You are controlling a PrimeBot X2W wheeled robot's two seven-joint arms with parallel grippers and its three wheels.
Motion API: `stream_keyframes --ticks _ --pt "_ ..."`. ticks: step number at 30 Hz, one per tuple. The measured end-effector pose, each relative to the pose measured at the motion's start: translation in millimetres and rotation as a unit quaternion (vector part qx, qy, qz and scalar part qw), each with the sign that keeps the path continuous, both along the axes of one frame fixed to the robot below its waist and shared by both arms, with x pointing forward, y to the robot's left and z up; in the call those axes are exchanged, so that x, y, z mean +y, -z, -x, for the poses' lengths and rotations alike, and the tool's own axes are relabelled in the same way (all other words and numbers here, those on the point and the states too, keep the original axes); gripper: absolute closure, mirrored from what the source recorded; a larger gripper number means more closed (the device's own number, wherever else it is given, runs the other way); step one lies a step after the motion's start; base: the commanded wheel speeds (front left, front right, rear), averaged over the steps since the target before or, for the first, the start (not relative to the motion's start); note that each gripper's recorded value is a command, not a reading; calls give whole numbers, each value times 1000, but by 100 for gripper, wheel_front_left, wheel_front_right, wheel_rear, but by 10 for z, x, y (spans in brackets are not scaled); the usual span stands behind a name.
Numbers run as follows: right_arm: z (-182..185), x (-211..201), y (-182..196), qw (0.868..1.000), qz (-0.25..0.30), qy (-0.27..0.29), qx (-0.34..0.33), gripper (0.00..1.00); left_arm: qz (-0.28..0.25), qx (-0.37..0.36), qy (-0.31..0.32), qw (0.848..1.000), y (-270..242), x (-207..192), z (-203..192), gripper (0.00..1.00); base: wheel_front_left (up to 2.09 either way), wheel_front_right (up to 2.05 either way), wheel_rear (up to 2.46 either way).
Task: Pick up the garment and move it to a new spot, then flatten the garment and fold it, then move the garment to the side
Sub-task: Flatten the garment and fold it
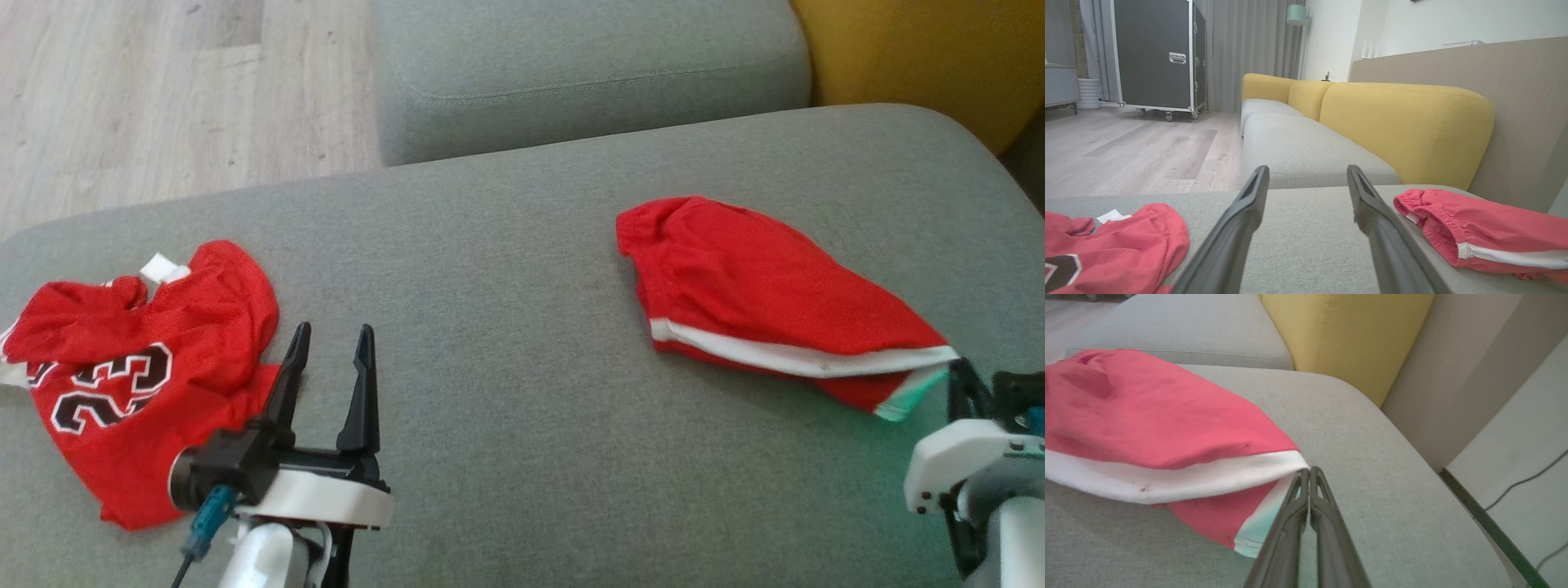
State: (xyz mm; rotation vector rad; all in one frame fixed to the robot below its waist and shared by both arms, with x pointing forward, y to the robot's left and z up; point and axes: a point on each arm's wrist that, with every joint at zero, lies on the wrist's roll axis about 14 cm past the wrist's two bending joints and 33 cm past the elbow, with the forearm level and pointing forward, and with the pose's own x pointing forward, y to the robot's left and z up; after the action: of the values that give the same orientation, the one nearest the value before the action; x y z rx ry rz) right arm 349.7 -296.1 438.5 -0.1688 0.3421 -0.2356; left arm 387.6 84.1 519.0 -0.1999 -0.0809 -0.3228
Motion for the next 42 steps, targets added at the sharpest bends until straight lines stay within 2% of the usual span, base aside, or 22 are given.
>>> stream_keyframes --ticks 1,2,5,8,13,17,21,25,34,38,42 --pt "29 -22 -40 1000 6 7 -4 89 2 0 2 1000 -3 -17 1 0 0 0 0" --pt "41 -30 -82 1000 18 8 -6 0 3 1 4 1000 0 -28 2 0 0 0 0" --pt "-23 33 -256 999 28 -1 -34 0 3 3 7 1000 12 -48 2 0 0 0 0" --pt "-173 292 -550 993 32 -44 -102 0 3 4 8 1000 23 -53 0 0 0 0 0" --pt "-284 923 -813 973 -32 -129 -191 0 3 6 6 1000 36 -40 -1 0 0 0 0" --pt "-262 1273 -883 957 -84 -170 -222 0 3 6 2 1000 35 -8 3 0 0 0 0" --pt "-187 1460 -723 954 -112 -189 -204 0 5 3 -9 1000 18 66 -2 0 0 0 0" --pt "-123 1487 -563 956 -141 -182 -184 0 6 5 -28 1000 27 187 13 0 0 0 0" --pt "-186 1615 -586 951 -139 -203 -185 0 9 24 -47 999 159 321 126 0 0 0 0" --pt "-200 1692 -385 956 -132 -215 -150 0 8 28 -51 998 184 349 137 0 0 0 0" --pt "-291 1752 -32 964 -127 -222 -79 0 7 33 -51 998 222 348 112 0 0 0 0"
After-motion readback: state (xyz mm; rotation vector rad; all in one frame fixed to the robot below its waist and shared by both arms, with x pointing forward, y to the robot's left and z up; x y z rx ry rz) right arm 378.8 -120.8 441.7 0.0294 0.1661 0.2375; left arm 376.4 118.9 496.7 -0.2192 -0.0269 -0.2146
